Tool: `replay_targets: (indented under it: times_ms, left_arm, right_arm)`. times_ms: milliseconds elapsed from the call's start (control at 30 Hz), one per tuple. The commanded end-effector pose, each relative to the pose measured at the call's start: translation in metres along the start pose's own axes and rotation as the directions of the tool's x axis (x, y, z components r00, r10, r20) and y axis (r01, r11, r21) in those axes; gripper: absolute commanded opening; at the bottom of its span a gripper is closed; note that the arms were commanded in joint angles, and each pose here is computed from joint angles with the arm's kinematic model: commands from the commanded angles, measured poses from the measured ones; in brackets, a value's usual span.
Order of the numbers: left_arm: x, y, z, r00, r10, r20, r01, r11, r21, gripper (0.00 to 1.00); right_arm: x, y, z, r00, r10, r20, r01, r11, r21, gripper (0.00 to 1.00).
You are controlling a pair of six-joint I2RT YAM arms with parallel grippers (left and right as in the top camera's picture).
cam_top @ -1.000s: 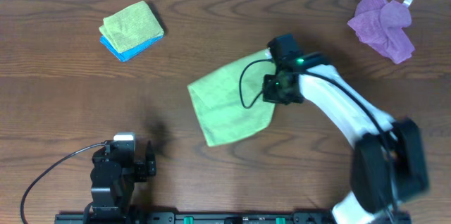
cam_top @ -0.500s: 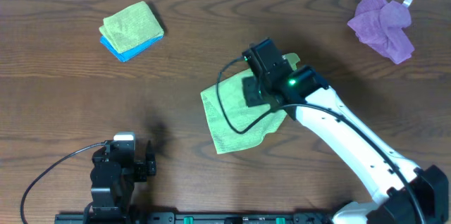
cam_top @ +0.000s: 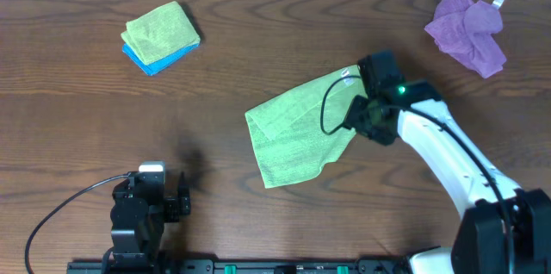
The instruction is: Fold the cloth
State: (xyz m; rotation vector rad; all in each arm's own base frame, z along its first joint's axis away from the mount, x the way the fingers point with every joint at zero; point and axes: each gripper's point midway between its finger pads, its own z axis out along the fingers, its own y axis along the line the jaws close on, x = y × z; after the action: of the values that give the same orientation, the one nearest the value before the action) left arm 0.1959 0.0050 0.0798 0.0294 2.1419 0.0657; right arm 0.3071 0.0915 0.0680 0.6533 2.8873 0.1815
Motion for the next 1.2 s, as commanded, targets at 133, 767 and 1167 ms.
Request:
replay_targets:
  times_ms: [133, 767, 1167]
  left_arm:
    - [0.002, 0.000, 0.001, 1.000, -0.006, 0.000, 0.006, 1.000, -0.002, 0.95]
    - [0.002, 0.000, 0.001, 1.000, -0.006, 0.000, 0.006, 1.000, -0.002, 0.96]
    - [0.002, 0.000, 0.001, 1.000, -0.006, 0.000, 0.006, 1.000, -0.003, 0.96]
  right_arm:
    - [0.034, 0.012, 0.038, 0.988, 0.062, -0.140, -0.090, 0.976, -0.196, 0.57]
    - [0.028, 0.001, 0.063, 0.993, 0.090, -0.079, -0.102, 0.982, -0.159, 0.01]
    - [-0.019, 0.048, 0.034, 0.988, -0.105, 0.115, 0.133, 0.954, -0.269, 0.01]
